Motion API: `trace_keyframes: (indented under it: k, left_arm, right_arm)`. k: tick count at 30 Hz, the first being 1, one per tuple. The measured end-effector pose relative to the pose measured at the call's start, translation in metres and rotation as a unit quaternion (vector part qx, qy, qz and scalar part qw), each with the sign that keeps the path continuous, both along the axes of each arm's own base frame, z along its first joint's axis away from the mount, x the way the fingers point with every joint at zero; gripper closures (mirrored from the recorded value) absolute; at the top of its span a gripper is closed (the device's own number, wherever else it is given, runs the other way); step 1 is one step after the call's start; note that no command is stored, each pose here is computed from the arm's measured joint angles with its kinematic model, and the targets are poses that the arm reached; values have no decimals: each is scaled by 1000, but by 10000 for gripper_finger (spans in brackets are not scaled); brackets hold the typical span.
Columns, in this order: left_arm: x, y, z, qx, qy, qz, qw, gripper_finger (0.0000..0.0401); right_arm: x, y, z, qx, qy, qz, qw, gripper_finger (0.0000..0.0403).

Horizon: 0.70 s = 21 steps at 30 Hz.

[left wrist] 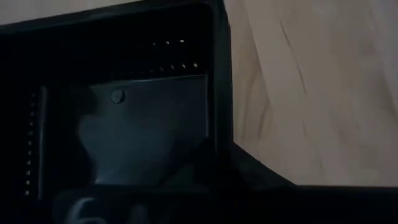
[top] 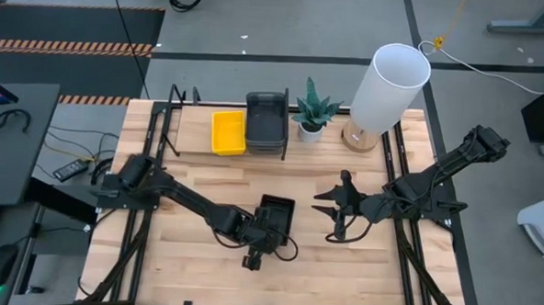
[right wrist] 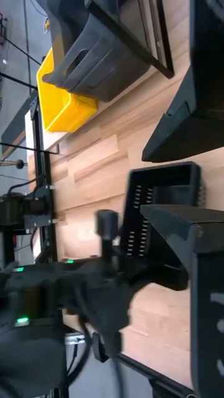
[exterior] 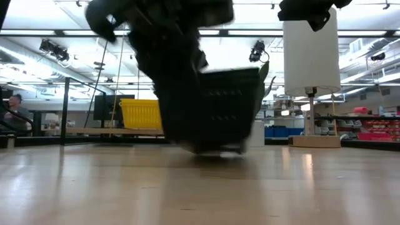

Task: Stack baskets on shelf by color
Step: Put the stacked black bins on the shelf

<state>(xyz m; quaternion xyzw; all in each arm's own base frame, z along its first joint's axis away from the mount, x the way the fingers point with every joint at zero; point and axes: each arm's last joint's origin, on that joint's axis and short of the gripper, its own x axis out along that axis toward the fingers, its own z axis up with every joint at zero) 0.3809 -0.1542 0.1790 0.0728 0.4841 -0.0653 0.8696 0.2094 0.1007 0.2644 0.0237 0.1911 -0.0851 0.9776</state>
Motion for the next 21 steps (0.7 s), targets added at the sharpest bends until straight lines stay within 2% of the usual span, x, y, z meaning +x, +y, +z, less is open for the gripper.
trace_keyframes:
  k: [4, 8, 17, 21]
  left_arm:
    - [-13, 6, 24, 15, 5, 10, 1000, 388]
    - [-39, 13, 30, 16, 11, 35, 999, 388]
    - [-120, 41, 33, -8, 9, 126, 992, 389]
    - [-153, 55, 30, 0, 37, 165, 986, 389]
  right_arm:
    - [0, 0, 0, 0, 0, -1, 1000, 276]
    - [0, 0, -1, -1, 3, -2, 1000, 276]
    - [0, 0, 0, 0, 0, -1, 1000, 276]
    - [0, 0, 0, 0, 0, -1, 1000, 276]
